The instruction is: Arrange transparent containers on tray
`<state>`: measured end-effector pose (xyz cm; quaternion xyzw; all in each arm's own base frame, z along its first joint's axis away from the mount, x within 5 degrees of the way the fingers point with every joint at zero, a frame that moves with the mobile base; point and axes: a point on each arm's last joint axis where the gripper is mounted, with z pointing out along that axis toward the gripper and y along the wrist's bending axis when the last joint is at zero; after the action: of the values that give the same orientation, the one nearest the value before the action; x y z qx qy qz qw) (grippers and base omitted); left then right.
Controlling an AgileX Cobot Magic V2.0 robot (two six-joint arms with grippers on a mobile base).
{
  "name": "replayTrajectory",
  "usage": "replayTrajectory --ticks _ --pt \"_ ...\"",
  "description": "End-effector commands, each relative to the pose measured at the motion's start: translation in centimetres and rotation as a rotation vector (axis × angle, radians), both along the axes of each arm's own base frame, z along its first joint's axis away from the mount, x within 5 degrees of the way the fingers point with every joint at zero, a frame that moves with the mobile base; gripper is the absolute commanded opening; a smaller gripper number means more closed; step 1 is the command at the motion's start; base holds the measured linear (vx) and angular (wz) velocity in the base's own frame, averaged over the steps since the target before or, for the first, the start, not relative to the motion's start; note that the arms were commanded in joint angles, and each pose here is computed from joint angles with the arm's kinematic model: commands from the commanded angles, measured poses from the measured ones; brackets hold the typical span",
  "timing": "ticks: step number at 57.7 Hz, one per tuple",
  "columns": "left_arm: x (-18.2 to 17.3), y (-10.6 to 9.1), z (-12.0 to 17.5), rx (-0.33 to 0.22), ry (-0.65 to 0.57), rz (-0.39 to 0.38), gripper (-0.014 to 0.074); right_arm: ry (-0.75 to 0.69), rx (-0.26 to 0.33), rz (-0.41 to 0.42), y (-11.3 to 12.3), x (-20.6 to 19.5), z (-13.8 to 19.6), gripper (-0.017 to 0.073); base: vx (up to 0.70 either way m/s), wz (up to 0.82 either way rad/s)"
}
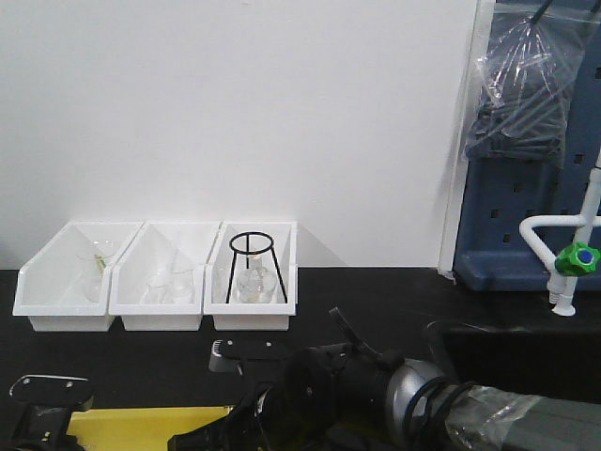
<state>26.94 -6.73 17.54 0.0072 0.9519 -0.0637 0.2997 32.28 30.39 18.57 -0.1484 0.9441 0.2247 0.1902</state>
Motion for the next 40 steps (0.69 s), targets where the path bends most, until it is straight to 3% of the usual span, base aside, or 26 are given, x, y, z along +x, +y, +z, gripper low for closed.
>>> replayTrajectory --ticks 1,10,18,30,40 --pt "1.3 -0.4 1.2 -0.046 -0.110 0.006 0.0074 -0.101 0.072 -0.016 0.2 0.6 2.8 0.0010 0.00 0.00" --pt "1.8 -0.6 0.1 -0.047 -0.106 0.003 0.0134 -0.092 0.063 -0.022 0.4 1.0 1.6 0.0046 0.00 0.00" --pt "2.0 -0.6 -0.8 -0.038 -0.079 0.000 0.0274 -0.096 0.056 -0.022 0.5 1.1 1.1 0.0120 0.00 0.00" --pt "2.4 -0.7 -1.3 -0.047 -0.095 -0.001 0.0486 -0.129 0.077 -0.036 0.6 1.4 1.1 0.0344 0.00 0.00" --pt "2.5 -0.8 -1.1 -0.057 -0.122 -0.003 0.0529 -0.140 0.084 -0.040 0.6 1.5 1.2 0.0520 0.00 0.00"
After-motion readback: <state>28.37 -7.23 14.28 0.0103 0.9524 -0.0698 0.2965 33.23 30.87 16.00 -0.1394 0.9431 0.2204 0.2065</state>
